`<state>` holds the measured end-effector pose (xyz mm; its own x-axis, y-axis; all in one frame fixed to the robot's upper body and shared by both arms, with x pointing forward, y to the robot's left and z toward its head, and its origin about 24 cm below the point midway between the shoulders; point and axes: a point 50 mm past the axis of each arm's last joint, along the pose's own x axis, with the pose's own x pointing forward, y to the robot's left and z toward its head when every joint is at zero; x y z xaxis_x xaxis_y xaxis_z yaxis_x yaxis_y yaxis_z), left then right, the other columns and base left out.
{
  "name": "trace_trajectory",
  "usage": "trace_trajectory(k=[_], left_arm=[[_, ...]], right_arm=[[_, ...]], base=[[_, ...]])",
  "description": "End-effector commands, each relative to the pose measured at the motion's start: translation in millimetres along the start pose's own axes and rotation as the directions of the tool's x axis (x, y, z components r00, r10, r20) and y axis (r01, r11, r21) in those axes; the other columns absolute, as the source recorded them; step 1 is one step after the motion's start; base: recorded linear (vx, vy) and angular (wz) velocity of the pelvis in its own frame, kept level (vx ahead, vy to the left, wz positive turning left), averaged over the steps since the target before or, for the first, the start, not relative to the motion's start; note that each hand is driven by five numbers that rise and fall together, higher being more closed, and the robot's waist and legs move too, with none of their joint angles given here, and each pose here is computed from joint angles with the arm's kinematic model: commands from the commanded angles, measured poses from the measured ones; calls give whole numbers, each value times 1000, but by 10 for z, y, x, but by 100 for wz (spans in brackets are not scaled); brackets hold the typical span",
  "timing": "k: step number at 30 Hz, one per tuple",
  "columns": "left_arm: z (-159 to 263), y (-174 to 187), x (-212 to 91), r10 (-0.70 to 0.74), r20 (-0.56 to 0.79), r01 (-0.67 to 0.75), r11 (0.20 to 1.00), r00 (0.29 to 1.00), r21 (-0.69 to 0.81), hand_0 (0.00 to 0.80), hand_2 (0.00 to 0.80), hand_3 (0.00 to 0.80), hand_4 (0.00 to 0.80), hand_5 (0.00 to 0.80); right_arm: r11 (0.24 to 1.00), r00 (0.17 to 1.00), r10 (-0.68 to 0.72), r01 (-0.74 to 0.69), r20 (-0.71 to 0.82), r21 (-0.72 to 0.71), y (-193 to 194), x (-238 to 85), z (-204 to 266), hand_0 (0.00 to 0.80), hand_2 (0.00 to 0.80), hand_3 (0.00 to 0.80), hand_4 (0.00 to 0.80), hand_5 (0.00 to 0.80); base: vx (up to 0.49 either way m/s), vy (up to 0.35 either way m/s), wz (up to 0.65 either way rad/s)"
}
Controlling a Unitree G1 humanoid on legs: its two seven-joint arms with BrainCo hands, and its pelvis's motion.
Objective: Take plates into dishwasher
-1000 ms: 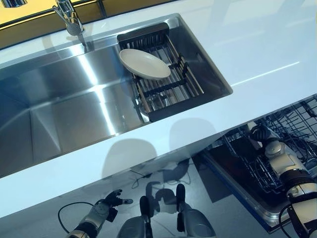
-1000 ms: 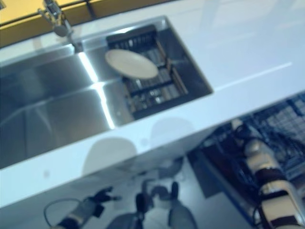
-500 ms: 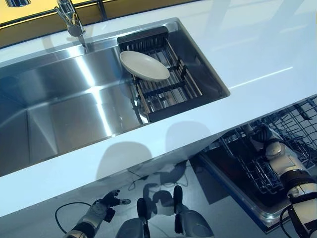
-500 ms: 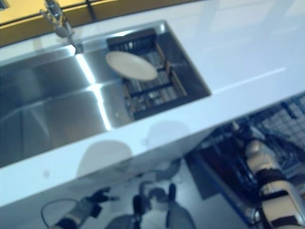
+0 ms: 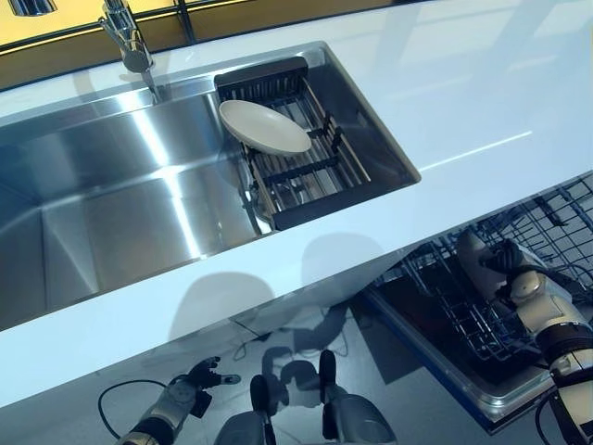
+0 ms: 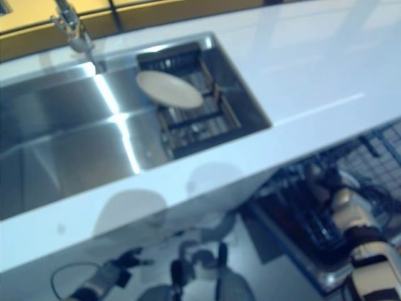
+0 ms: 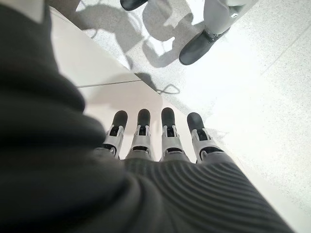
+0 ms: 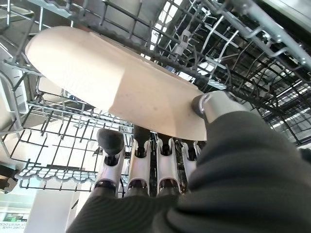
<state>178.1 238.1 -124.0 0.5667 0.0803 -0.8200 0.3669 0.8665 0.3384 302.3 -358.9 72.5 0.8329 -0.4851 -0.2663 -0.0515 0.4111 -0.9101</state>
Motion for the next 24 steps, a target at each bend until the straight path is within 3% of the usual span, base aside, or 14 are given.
trace_trajectory(k=[1,24], left_arm=[[32,44,17,0,5,0,1000,1000,7,0,0,0,0,0],[288,124,37,-1,102,-1,1000,995,13,0,0,0,0,0]], right_arm=[[988,992,-120,116,-43,-99,-399,37,-96,800,800,800,800,800],[995,989,-90,83,-120,-64,-206,101,-138,800,800,800,800,800]], base=[[0,0,0],[4,-27,4]])
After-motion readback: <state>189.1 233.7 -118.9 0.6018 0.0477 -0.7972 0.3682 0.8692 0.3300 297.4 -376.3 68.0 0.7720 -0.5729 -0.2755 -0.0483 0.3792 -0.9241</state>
